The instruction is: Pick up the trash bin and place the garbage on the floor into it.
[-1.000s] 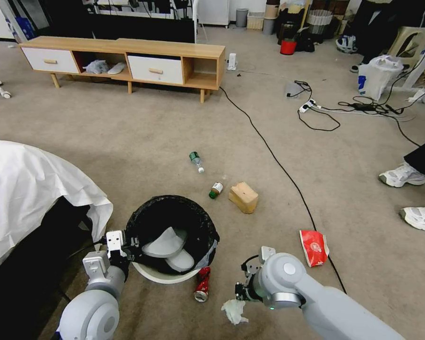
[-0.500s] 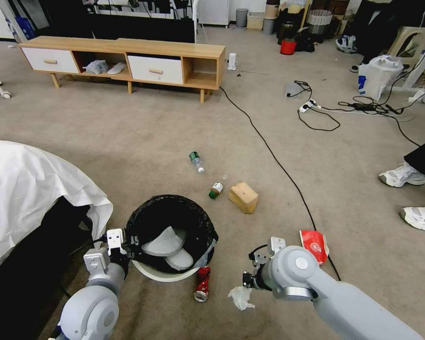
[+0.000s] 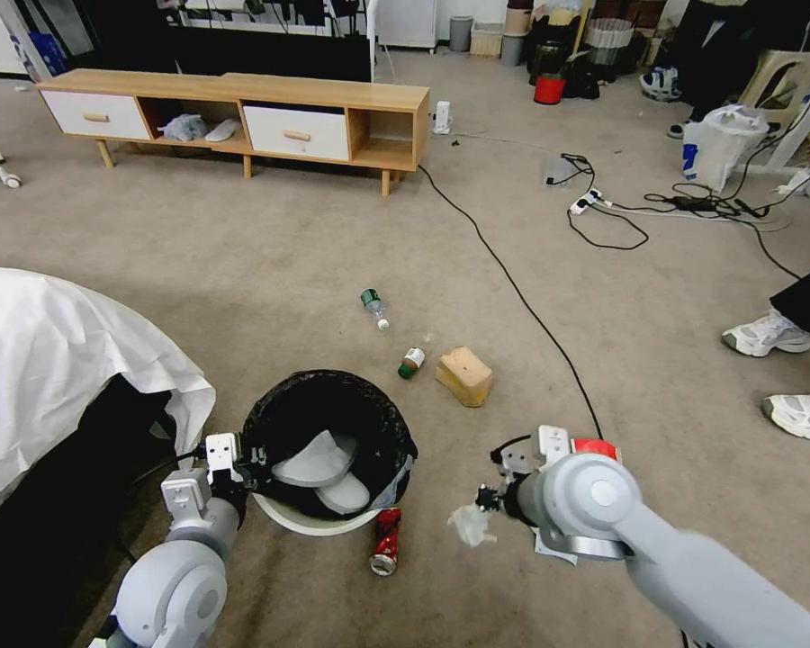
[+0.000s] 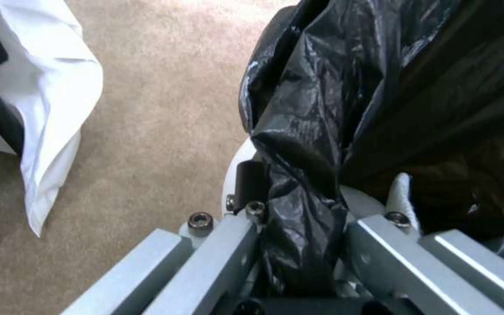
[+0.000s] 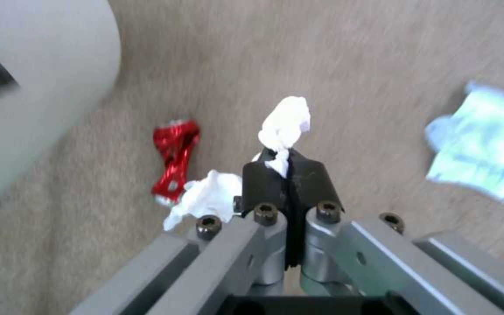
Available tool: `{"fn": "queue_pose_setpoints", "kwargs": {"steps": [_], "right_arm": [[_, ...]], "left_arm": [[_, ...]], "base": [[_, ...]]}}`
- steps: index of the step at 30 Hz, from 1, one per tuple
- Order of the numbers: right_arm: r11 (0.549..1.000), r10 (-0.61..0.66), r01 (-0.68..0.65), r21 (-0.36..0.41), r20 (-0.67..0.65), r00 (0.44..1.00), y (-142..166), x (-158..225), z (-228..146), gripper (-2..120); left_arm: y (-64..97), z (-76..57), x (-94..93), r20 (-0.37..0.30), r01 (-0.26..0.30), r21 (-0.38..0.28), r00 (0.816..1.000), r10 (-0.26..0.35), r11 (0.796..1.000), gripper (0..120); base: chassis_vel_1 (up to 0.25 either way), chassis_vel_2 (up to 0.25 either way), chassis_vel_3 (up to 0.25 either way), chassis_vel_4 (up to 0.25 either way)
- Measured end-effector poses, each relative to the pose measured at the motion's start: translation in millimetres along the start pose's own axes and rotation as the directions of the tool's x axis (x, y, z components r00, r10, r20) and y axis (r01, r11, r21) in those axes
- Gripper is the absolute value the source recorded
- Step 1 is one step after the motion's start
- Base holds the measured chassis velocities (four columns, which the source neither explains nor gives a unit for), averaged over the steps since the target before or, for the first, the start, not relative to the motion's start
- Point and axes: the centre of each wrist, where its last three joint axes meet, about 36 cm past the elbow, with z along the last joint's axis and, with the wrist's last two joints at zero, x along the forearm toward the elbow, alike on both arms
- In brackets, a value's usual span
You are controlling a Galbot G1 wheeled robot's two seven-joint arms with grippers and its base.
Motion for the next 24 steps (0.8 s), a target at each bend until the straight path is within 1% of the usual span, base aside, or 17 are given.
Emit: {"fn": "queue_pose_setpoints", "kwargs": {"steps": [3, 5, 6, 7, 9, 11, 12, 15, 16, 17, 18, 20, 21, 23, 24], "right_arm": [[1.000, 0.000, 0.000, 0.005, 0.038, 0.999, -5, 10, -2, 0], [1.000, 0.015, -0.017, 0.019, 0.121, 0.993, -16, 26, -5, 0], [1.000, 0.015, -0.017, 0.019, 0.121, 0.993, -16, 26, -5, 0], [0.999, 0.024, -0.029, 0.026, 0.162, 0.987, -23, 36, -6, 0], [0.999, 0.029, -0.035, 0.029, 0.178, 0.984, -25, 40, -6, 0], [0.997, 0.056, -0.069, 0.044, 0.250, 0.967, -37, 54, -5, 0], [0.997, 0.056, -0.069, 0.044, 0.250, 0.967, -37, 54, -5, 0], [0.988, 0.093, -0.130, 0.082, 0.350, 0.932, -52, 70, -1, 0], [0.988, 0.093, -0.130, 0.082, 0.350, 0.932, -52, 70, -1, 0], [0.985, 0.099, -0.144, 0.091, 0.380, 0.920, -56, 76, -1, 0], [0.985, 0.099, -0.144, 0.091, 0.380, 0.920, -56, 76, -1, 0], [0.977, 0.094, -0.167, 0.130, 0.442, 0.892, -67, 89, -1, 0], [0.977, 0.094, -0.167, 0.130, 0.442, 0.892, -67, 89, -1, 0], [0.972, 0.054, -0.158, 0.173, 0.491, 0.870, -71, 99, -5, 0], [0.972, 0.054, -0.158, 0.173, 0.491, 0.870, -71, 99, -5, 0]], "left_arm": [[0.3, 0.9, -0.6, -0.009, -0.008, 0.006, 1.000, 0.008, 1.000, 1], [0.1, 5.3, -3.7, -0.034, -0.020, 0.018, 0.999, 0.020, 1.000, 1], [0.1, 5.3, -3.7, -0.034, -0.020, 0.018, 0.999, 0.020, 1.000, 1], [-0.7, 6.7, -5.3, -0.045, -0.028, 0.026, 0.999, 0.029, 0.999, 1], [-1.3, 6.7, -6.1, -0.051, -0.033, 0.032, 0.998, 0.035, 0.999, 1], [-4.3, 6.5, -8.6, -0.065, -0.047, 0.045, 0.997, 0.049, 0.998, 1], [-4.3, 6.5, -8.6, -0.065, -0.047, 0.045, 0.997, 0.049, 0.998, 1], [-6.7, 5.0, -11.8, -0.072, -0.061, 0.047, 0.995, 0.064, 0.997, 1], [-6.7, 5.0, -11.8, -0.072, -0.061, 0.047, 0.995, 0.064, 0.997, 1], [-7.4, 4.8, -12.7, -0.076, -0.065, 0.048, 0.995, 0.069, 0.997, 1], [-7.4, 4.8, -12.7, -0.076, -0.065, 0.048, 0.995, 0.069, 0.997, 1], [-9.3, 5.0, -13.6, -0.081, -0.075, 0.042, 0.994, 0.079, 0.996, 1], [-9.3, 5.0, -13.6, -0.081, -0.075, 0.042, 0.994, 0.079, 0.996, 1], [-12.0, 6.1, -14.0, -0.087, -0.090, 0.031, 0.992, 0.092, 0.995, 1], [-12.0, 6.1, -14.0, -0.087, -0.090, 0.031, 0.992, 0.092, 0.995, 1]], "base": [[0.000, 0.000, 0.000, 0.000], [0.000, 0.000, 0.000, 0.000], [0.000, 0.000, 0.000, 0.000], [0.000, 0.000, 0.000, 0.000], [0.000, 0.000, 0.000, 0.000], [0.000, 0.000, 0.000, 0.000], [0.000, 0.000, 0.000, 0.000], [0.000, 0.000, 0.000, 0.000], [0.000, 0.000, 0.000, 0.000], [0.000, 0.000, 0.000, 0.000], [0.000, 0.000, 0.000, 0.000], [0.000, 0.000, 0.000, 0.000], [0.000, 0.000, 0.000, 0.000], [0.000, 0.000, 0.000, 0.000], [0.000, 0.000, 0.000, 0.000]]}}
